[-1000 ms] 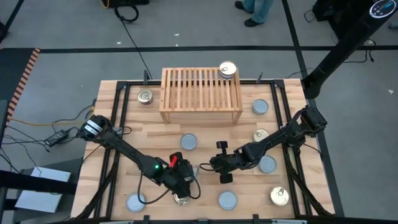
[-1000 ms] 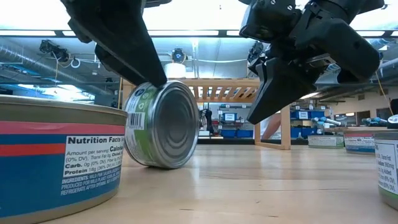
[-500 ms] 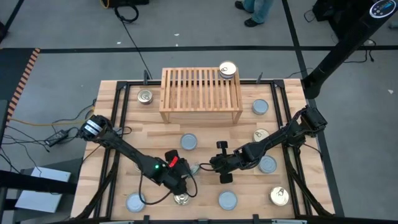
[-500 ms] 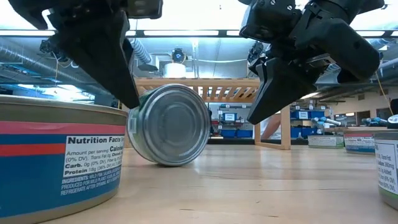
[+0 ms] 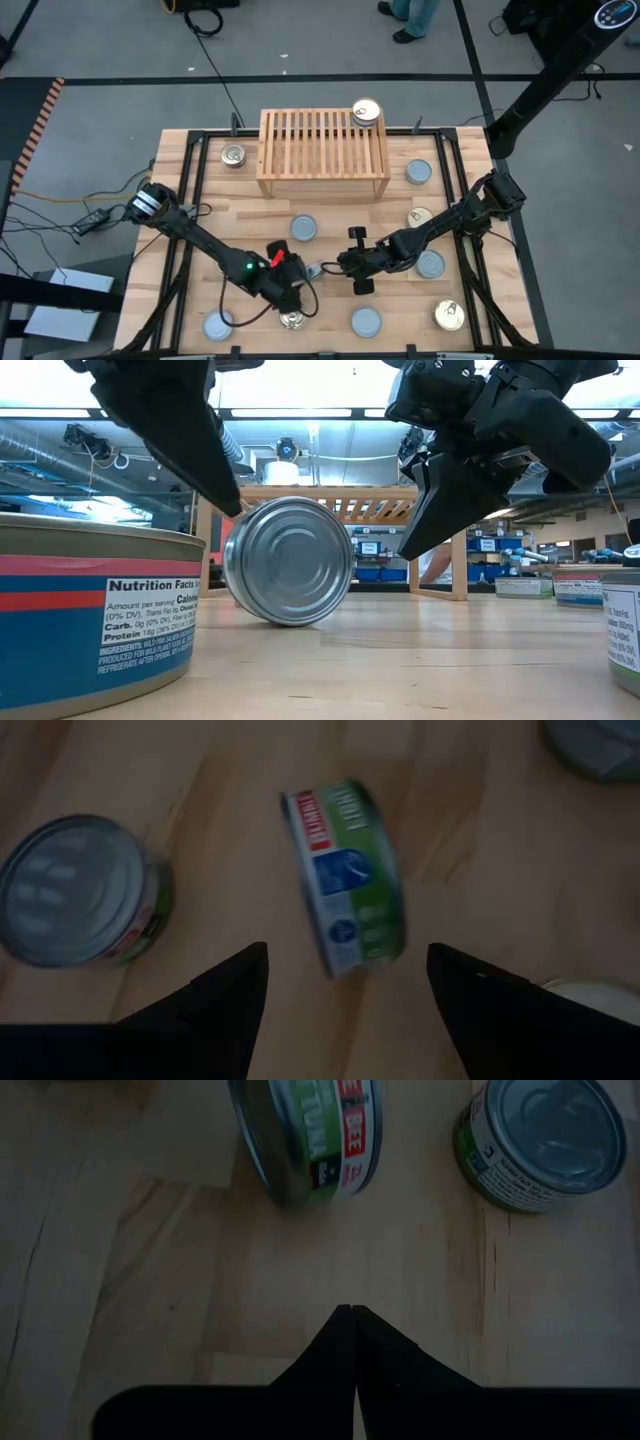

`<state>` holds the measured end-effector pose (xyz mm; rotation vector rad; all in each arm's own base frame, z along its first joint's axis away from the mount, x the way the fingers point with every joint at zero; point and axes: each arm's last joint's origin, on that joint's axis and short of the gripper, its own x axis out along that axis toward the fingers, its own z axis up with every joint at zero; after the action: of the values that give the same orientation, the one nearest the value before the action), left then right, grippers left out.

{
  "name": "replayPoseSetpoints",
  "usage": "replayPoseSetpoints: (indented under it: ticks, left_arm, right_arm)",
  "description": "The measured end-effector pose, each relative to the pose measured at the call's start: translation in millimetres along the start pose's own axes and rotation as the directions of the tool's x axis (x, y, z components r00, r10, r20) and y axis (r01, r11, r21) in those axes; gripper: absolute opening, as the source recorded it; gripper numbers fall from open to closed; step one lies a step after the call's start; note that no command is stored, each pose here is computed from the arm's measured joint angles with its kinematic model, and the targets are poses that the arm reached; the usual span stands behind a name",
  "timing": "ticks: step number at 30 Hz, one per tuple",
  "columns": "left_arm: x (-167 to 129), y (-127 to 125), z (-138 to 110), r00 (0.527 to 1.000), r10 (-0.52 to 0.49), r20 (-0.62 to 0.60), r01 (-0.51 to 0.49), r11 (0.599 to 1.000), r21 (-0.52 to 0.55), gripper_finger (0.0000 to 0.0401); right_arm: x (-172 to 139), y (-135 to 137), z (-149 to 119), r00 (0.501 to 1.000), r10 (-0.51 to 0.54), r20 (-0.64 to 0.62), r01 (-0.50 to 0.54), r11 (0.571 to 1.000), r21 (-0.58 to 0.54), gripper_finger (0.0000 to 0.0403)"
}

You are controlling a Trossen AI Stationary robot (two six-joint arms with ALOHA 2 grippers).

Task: Stack canned seafood by type on shelf
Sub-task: Put the green tuna can on the shelf

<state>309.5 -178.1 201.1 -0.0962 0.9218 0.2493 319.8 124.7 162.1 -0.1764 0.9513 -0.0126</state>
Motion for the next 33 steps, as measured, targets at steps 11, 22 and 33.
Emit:
replayPoseSetpoints:
  ticks: [11, 22, 33]
  left_arm:
    - [9.7, 3.0, 4.8, 0.999, 0.030, 0.034, -0.028, 0.999, -0.034, 0.0278]
    - [20.4, 8.2, 12.8, 0.996, 0.033, 0.078, -0.030, 0.999, -0.043, 0.0278]
    - [29.4, 6.5, 16.3, 0.993, 0.029, 0.112, -0.024, 0.999, -0.044, 0.0278]
  right_arm:
    - [0.0, 0.0, 0.1, 1.000, 0.000, 0.001, 0.000, 1.000, 0.001, 0.0009]
    - [0.0, 0.0, 0.0, 1.000, 0.000, 0.000, 0.000, 1.000, 0.016, 0.0009]
    - [0.0, 0.1, -0.3, 1.000, 0.000, -0.003, 0.000, 1.000, 0.018, 0.0009]
